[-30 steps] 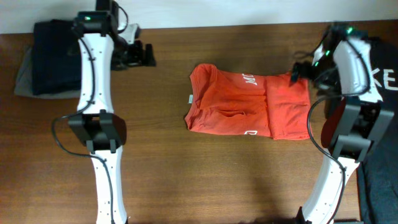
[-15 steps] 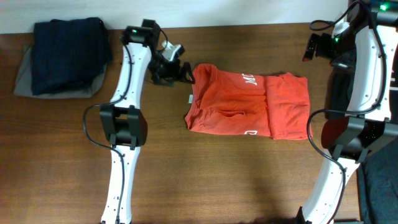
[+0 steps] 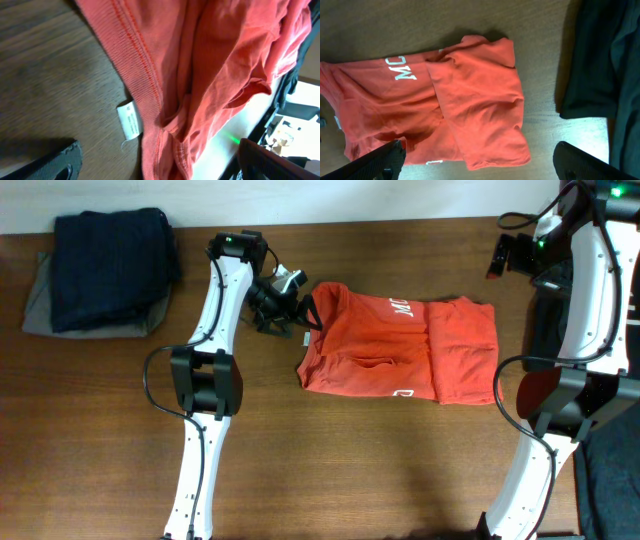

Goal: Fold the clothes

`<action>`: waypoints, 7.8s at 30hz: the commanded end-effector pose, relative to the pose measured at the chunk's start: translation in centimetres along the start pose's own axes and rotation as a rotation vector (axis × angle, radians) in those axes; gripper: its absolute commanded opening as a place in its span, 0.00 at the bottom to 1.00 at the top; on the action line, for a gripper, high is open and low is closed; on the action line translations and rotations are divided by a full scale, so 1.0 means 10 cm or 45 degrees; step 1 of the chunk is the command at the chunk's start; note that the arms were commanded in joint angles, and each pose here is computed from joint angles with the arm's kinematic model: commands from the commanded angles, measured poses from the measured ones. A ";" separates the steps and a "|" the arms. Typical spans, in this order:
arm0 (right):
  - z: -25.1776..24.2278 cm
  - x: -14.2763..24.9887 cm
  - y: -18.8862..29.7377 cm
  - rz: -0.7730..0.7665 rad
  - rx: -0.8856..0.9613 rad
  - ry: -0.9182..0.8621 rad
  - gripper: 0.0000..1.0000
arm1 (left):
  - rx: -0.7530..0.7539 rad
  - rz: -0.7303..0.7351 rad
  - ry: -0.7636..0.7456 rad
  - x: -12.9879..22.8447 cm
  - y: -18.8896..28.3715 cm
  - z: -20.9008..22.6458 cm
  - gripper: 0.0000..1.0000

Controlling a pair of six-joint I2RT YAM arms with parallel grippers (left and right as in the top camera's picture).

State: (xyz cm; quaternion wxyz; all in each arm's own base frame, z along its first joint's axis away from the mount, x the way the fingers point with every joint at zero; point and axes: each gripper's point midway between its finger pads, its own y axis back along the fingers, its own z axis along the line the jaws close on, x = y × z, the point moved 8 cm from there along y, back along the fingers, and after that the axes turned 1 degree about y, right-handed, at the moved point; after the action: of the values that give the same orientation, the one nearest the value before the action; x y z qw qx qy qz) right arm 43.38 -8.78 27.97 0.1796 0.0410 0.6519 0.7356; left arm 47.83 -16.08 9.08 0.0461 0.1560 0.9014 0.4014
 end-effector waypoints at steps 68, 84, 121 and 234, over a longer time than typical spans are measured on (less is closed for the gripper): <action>0.35 0.08 -0.20 0.076 -0.066 0.162 0.99 | -0.770 -0.213 0.353 0.43 1.53 0.81 0.08; 0.39 0.13 -0.25 0.116 -0.062 0.173 0.99 | -0.920 -0.299 -0.024 0.35 1.21 -0.86 0.12; 0.39 0.15 -0.25 0.128 -0.061 0.172 0.99 | -0.605 -0.229 -0.409 0.07 0.27 -1.45 0.49; 0.40 0.13 -0.25 0.118 -0.072 0.172 0.99 | -0.491 -0.079 0.040 0.54 1.02 -0.43 0.87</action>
State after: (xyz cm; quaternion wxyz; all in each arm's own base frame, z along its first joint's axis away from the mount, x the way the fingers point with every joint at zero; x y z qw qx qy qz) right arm 44.02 -4.57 25.75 0.1070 0.0188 0.6409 0.7599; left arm 44.85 -10.91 20.57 0.1052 0.1095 0.8219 0.5490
